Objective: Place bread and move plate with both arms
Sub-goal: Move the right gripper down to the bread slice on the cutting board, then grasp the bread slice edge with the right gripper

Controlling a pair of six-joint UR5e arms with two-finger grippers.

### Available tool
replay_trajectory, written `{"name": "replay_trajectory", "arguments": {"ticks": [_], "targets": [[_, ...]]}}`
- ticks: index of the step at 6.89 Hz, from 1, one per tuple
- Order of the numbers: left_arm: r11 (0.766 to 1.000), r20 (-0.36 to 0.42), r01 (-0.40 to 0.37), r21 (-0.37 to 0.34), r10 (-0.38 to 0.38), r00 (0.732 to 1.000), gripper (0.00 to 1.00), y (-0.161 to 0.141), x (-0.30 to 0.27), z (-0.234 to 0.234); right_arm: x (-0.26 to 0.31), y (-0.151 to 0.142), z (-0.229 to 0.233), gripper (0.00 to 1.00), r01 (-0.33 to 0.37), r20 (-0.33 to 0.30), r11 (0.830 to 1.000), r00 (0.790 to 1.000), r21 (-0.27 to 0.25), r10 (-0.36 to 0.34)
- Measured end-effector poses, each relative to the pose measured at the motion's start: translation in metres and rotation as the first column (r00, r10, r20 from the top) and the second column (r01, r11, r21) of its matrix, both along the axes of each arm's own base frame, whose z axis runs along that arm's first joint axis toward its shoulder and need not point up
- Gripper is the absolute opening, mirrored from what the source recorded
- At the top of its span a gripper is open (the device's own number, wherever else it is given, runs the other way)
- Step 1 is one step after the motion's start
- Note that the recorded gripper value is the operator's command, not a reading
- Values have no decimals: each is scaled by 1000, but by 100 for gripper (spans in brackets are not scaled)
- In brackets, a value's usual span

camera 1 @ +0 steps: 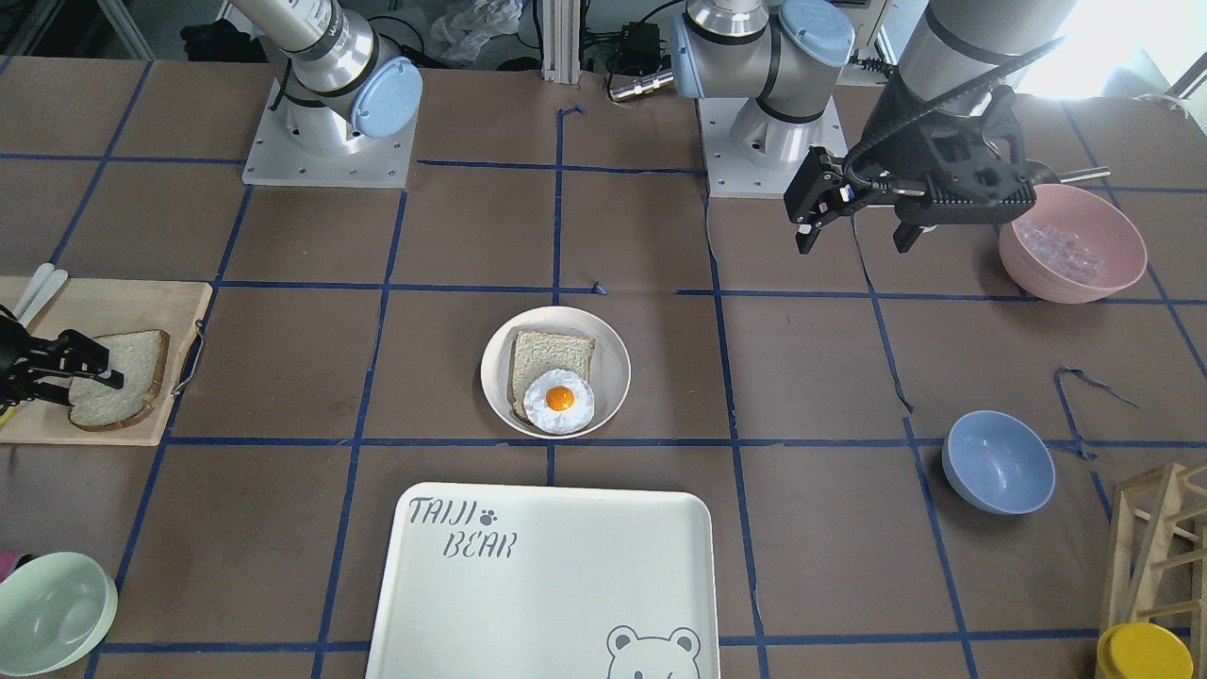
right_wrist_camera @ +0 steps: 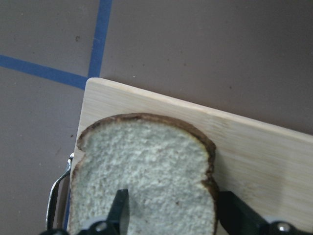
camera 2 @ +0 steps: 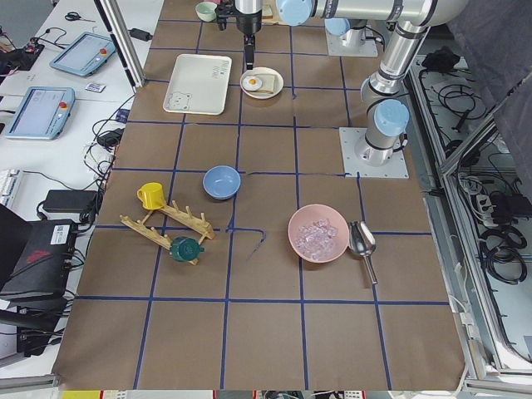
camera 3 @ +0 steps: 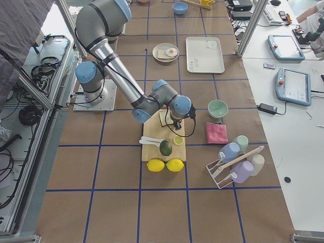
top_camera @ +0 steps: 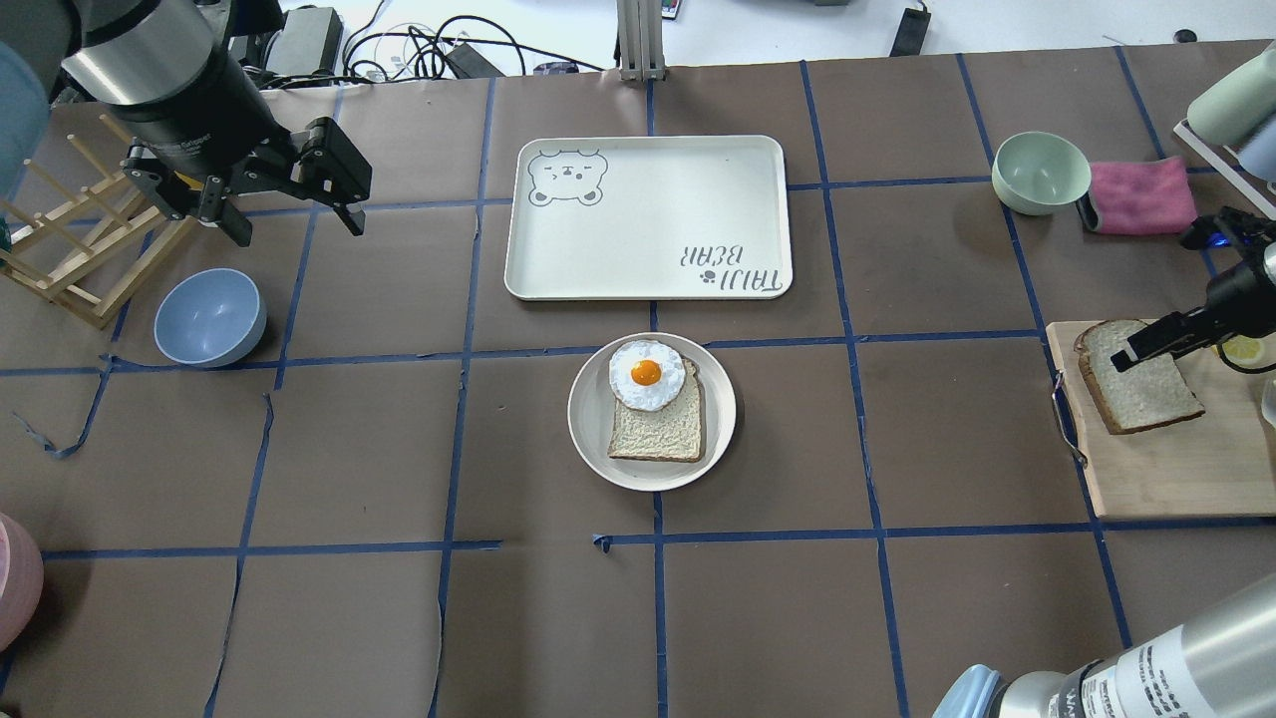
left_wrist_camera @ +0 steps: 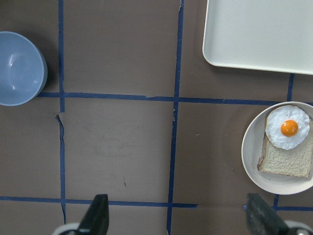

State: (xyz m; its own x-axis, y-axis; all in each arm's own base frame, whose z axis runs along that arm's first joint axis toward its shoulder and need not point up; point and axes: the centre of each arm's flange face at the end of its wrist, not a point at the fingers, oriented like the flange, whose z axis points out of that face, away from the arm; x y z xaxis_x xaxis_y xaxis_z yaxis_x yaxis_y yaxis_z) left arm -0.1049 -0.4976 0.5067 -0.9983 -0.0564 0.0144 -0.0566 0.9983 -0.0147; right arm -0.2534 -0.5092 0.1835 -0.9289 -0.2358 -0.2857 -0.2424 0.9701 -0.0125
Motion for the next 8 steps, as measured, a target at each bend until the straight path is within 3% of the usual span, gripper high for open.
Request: {"name": "replay_trajectory", "arguments": {"ticks": [2, 3, 5, 8], "targets": [[1000, -2, -1, 0, 1, 1000, 100, 0, 0, 0, -2, 3, -1, 6, -7, -19, 1000, 1000, 24, 7], [1000, -3, -1, 0, 1, 1000, 100, 0, 0, 0, -2, 5, 0, 0, -10, -31, 999, 999, 43, 11], [1000, -3, -1, -1, 1, 1000, 100, 1, -1, 0, -4, 14, 8, 0, -13, -54, 994, 998, 106, 19], [1000, -1, 0, -2, 0, 1000, 100, 4, 0, 1, 17, 24, 60, 0, 17, -70, 993, 998, 120, -8]]}}
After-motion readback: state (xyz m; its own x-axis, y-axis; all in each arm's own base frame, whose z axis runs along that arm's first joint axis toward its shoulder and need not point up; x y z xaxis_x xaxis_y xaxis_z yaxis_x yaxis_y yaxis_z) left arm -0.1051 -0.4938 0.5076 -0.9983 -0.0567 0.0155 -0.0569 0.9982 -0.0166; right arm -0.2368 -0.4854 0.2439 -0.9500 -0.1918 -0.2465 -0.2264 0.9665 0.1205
